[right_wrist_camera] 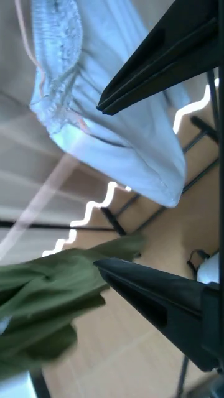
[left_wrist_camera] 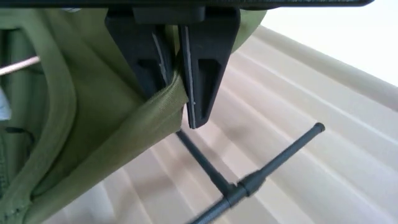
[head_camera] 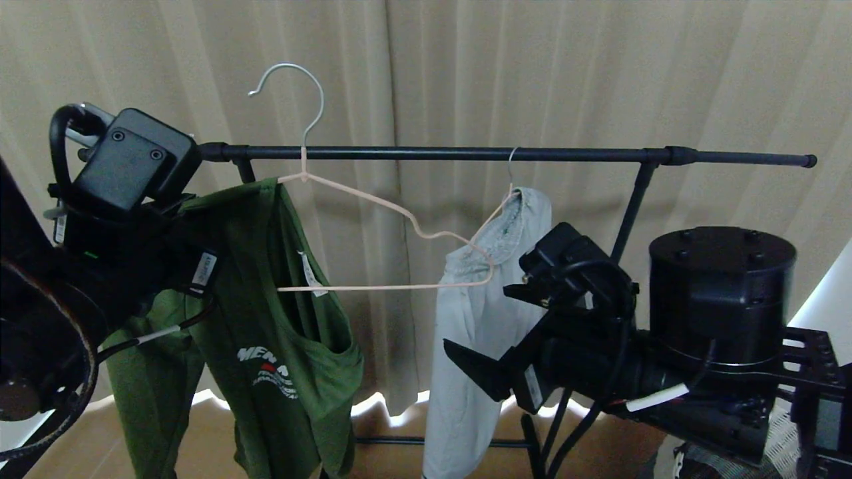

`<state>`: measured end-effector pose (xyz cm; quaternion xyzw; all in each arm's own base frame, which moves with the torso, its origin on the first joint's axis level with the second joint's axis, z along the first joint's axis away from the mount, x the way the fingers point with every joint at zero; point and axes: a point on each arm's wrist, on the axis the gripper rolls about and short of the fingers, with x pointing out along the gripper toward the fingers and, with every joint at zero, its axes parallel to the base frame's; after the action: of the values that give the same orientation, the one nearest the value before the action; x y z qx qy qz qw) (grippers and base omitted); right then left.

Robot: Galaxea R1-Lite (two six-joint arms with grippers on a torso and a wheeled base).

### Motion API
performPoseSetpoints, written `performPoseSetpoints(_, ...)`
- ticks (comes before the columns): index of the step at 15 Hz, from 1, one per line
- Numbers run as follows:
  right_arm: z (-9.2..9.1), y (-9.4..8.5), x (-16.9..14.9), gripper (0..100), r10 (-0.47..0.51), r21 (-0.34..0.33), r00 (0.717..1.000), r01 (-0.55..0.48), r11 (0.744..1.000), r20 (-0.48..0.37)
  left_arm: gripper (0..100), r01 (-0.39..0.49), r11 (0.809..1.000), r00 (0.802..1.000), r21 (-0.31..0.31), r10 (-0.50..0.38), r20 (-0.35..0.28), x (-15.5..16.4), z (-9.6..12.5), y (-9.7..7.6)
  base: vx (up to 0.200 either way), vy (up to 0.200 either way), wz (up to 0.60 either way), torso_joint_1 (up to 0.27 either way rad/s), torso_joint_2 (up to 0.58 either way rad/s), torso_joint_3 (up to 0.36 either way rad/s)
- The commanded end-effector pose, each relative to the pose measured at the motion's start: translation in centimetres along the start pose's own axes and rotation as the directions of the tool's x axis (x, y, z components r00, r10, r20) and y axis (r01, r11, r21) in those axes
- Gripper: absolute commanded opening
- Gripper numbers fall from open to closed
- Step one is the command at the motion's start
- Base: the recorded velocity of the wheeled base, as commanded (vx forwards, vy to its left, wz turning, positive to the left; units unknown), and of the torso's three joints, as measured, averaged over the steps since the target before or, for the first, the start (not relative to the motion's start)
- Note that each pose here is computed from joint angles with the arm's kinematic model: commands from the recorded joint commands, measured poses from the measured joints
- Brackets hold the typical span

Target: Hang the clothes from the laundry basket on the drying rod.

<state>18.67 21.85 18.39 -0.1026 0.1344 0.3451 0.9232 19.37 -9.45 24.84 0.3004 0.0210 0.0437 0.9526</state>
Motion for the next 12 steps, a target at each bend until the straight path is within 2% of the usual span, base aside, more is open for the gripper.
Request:
performPoseSetpoints(1, -1.2, 1.4, 2.3, 100, 0.019, -0.015, 1.000, -0.020, 1.000, -0.022, 0, -0.009, 1.000, 1.000, -0.008, 0.009, -0.002, 0.8, 0.6, -0.3, 0.000, 0.000, 0.00, 0.000, 0.00, 0.000)
performPoseSetpoints(3, -1.2, 2.1, 3.3, 100, 0.031, -0.016, 0.999, -0.031, 0.999, -0.010, 0, -0.009, 0.999, 1.000, -0.036, 0.009, 0.012, 0.9, 1.3, -0.4, 0.000, 0.000, 0.00, 0.000, 0.00, 0.000)
performPoseSetpoints(9, -1.4, 2.9, 7.6, 100, -0.017, 0.001, 0.997, 0.017, 1.000, 0.069, 0, 0.004, 0.998, 0.999, -0.061, -0.001, 0.051, 1.3, 2.8, -0.7, 0.000, 0.000, 0.00, 0.000, 0.00, 0.000)
performPoseSetpoints(12, -0.6, 3.1, 9.3, 100, -0.021, 0.008, 0.995, 0.020, 1.000, 0.100, 0, 0.035, 0.997, 0.996, -0.064, -0.030, 0.079, 0.5, 3.3, -1.2, 0.000, 0.000, 0.00, 0.000, 0.00, 0.000)
